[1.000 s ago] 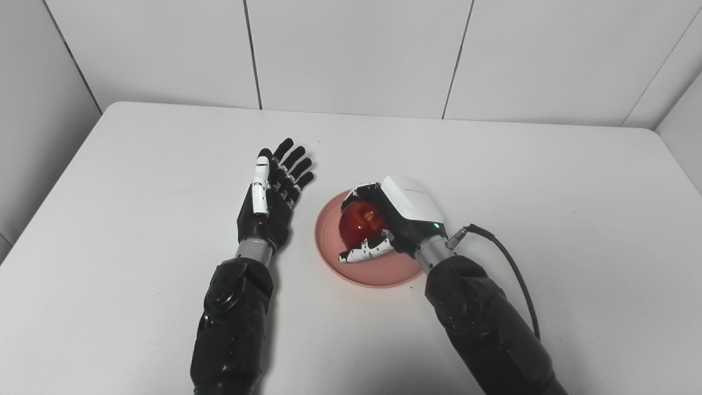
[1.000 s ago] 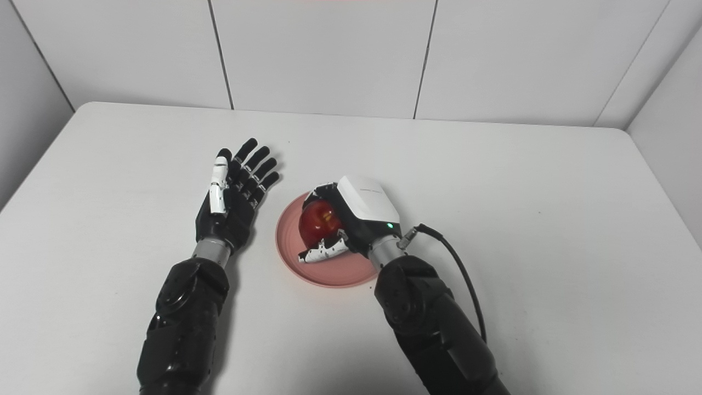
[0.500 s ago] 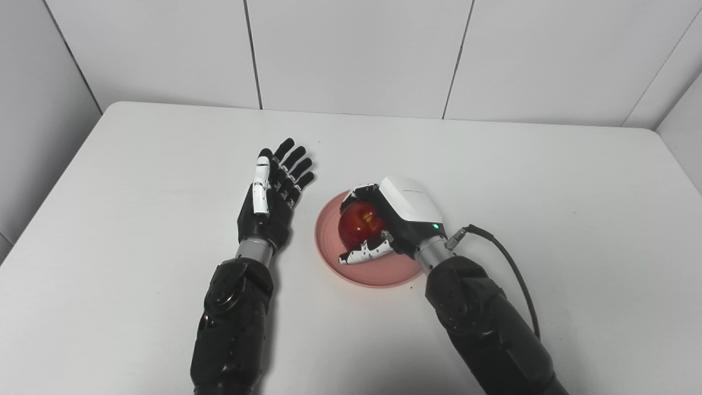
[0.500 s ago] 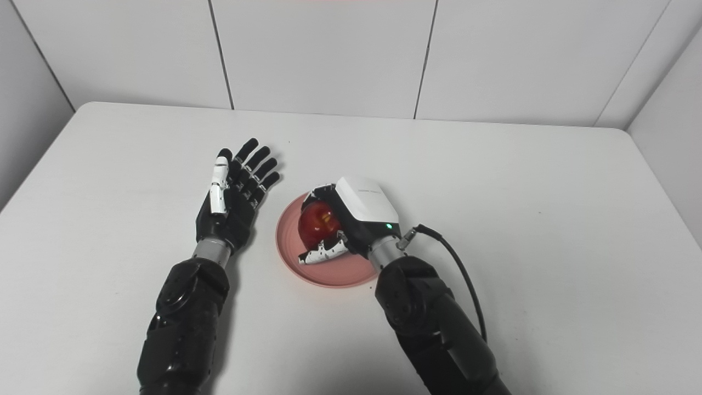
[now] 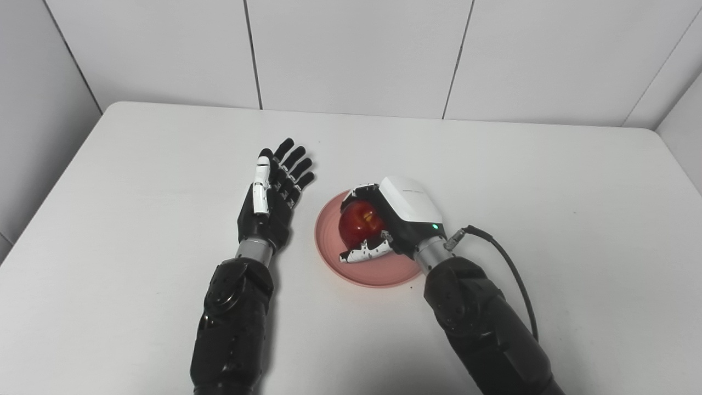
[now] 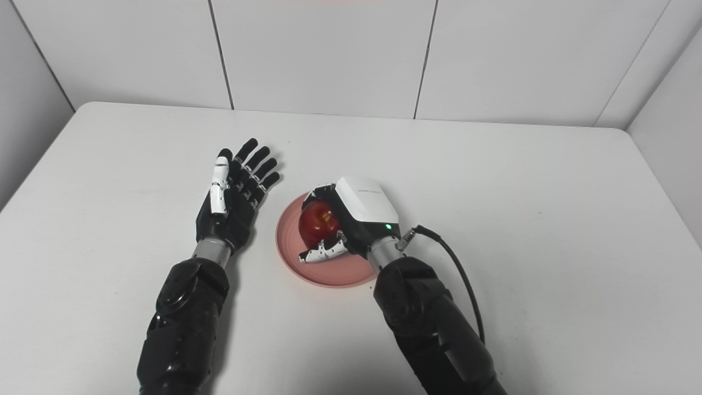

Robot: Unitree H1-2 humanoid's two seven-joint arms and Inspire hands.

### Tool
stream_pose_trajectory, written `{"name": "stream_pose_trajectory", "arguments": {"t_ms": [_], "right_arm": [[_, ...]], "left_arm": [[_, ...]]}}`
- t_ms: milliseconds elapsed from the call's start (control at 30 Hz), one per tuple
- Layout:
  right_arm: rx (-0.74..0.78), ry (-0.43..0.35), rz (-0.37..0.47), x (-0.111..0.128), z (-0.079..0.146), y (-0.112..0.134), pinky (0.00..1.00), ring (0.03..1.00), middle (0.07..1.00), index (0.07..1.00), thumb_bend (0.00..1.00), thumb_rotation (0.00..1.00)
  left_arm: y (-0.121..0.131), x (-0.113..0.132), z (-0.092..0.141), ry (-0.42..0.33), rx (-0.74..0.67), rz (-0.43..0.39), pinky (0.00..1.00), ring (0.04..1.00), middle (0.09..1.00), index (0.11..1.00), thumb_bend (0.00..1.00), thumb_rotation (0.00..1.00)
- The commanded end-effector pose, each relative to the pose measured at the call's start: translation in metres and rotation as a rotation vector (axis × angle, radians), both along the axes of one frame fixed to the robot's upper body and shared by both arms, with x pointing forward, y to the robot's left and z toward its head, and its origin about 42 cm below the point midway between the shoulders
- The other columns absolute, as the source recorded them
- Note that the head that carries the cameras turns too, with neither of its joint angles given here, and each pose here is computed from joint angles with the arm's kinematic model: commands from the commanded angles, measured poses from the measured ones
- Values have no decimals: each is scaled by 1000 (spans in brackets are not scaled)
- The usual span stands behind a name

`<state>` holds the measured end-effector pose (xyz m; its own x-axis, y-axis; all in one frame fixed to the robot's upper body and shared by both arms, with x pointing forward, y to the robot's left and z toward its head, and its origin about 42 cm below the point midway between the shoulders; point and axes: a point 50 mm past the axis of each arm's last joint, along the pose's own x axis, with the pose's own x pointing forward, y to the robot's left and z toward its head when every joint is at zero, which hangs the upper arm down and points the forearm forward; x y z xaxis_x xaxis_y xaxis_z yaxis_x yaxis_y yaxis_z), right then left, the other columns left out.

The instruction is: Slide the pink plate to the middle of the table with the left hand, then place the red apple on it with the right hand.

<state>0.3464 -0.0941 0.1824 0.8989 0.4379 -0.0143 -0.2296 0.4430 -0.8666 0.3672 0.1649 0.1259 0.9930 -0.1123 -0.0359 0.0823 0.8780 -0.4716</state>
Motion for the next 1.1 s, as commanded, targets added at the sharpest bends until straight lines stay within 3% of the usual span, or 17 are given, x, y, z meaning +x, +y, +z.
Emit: {"name": "stream_pose_trajectory", "arguments": {"t_ms": [0, 133, 233, 367, 800, 1067], "right_arm": [[13, -38, -2, 4, 15, 3, 370, 492, 596, 641, 899, 267], [16, -36, -4, 3, 16, 2, 388, 519, 624, 676, 969, 316], [5, -45, -2, 2, 18, 2, 463, 586, 675, 694, 999, 378], [10, -56, -14, 1, 19, 1, 498, 612, 695, 708, 1000, 453], [74, -68, -41, -3, 23, -2, 572, 684, 759, 759, 1000, 517], [87, -96, -50, -7, 31, -7, 739, 818, 847, 872, 1000, 599]], "left_arm": [[-1, 0, -3, 21, 0, -3, 887, 883, 885, 864, 380, 1000], [-1, 0, -3, 22, 1, -2, 886, 881, 885, 865, 376, 1000], [-1, -1, -3, 20, 2, -6, 887, 882, 886, 868, 379, 1000], [0, -1, -3, 23, -3, -4, 889, 881, 883, 866, 377, 1000], [1, 0, -4, 25, -2, 1, 880, 876, 880, 863, 384, 1000], [2, 0, -4, 24, 3, 0, 875, 872, 875, 859, 382, 1000]]}}
